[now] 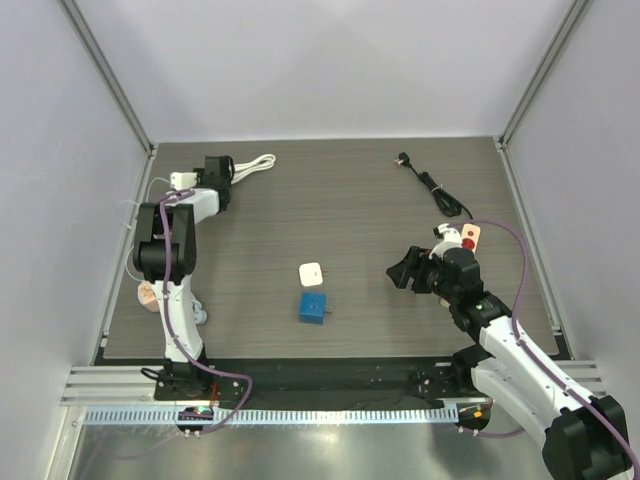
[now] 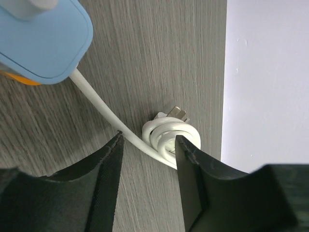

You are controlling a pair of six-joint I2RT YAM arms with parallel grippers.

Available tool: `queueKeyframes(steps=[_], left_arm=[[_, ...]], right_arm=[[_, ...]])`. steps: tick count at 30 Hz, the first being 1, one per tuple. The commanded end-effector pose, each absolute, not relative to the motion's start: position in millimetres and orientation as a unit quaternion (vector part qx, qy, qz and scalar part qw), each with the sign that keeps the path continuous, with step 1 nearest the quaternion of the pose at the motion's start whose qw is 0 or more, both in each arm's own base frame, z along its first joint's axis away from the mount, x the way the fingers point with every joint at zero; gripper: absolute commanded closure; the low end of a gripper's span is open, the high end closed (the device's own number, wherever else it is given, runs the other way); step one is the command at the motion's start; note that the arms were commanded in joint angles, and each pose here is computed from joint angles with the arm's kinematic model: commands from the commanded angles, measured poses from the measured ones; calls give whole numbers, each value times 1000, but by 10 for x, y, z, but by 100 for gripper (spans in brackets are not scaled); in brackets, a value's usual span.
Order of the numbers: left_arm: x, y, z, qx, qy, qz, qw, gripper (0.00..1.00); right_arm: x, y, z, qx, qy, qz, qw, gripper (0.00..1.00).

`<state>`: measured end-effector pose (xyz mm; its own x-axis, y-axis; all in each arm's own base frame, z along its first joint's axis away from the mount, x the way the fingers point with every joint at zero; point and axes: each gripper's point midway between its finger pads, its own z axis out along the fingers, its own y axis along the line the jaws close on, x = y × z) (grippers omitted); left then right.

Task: Pull the plug off the socket

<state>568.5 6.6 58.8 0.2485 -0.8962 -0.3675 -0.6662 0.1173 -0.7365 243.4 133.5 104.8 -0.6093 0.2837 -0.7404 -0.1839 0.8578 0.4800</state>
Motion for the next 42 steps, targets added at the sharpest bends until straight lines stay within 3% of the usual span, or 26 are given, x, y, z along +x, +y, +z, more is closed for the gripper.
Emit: queueKeyframes(steps=[1, 14, 20, 32, 34, 35, 38, 39, 42], left_arm=[[5707, 173, 593, -654, 593, -107, 457, 53], [5955, -13, 431, -618, 637, -122, 443, 77], [5901, -140, 377, -598, 668, -127, 424, 100], [5817, -767, 639, -522, 722, -165, 423, 100], [5837, -756, 671, -520, 722, -165, 426, 87], [5852, -742, 674, -523, 719, -162, 428, 71], [5887, -728, 657, -542, 705, -166, 426, 51], [5927, -728, 632, -549, 700, -167, 425, 38], [6020, -747, 524, -557, 697, -165, 420, 22]], right_arm=[[2482, 1374, 1163, 18, 842, 276, 463, 30], [2482, 1367, 1167, 17, 840, 275, 468, 30], [2480, 1372, 1163, 17, 839, 277, 467, 30], [2478, 1363, 1181, 19, 838, 277, 470, 29], [2471, 1369, 1183, 17, 838, 278, 470, 30], [2471, 1369, 1194, 17, 837, 278, 472, 29], [2476, 1358, 1194, 19, 836, 276, 473, 29], [2482, 1348, 1193, 20, 836, 273, 475, 30], [2481, 1352, 1181, 20, 838, 274, 471, 29]])
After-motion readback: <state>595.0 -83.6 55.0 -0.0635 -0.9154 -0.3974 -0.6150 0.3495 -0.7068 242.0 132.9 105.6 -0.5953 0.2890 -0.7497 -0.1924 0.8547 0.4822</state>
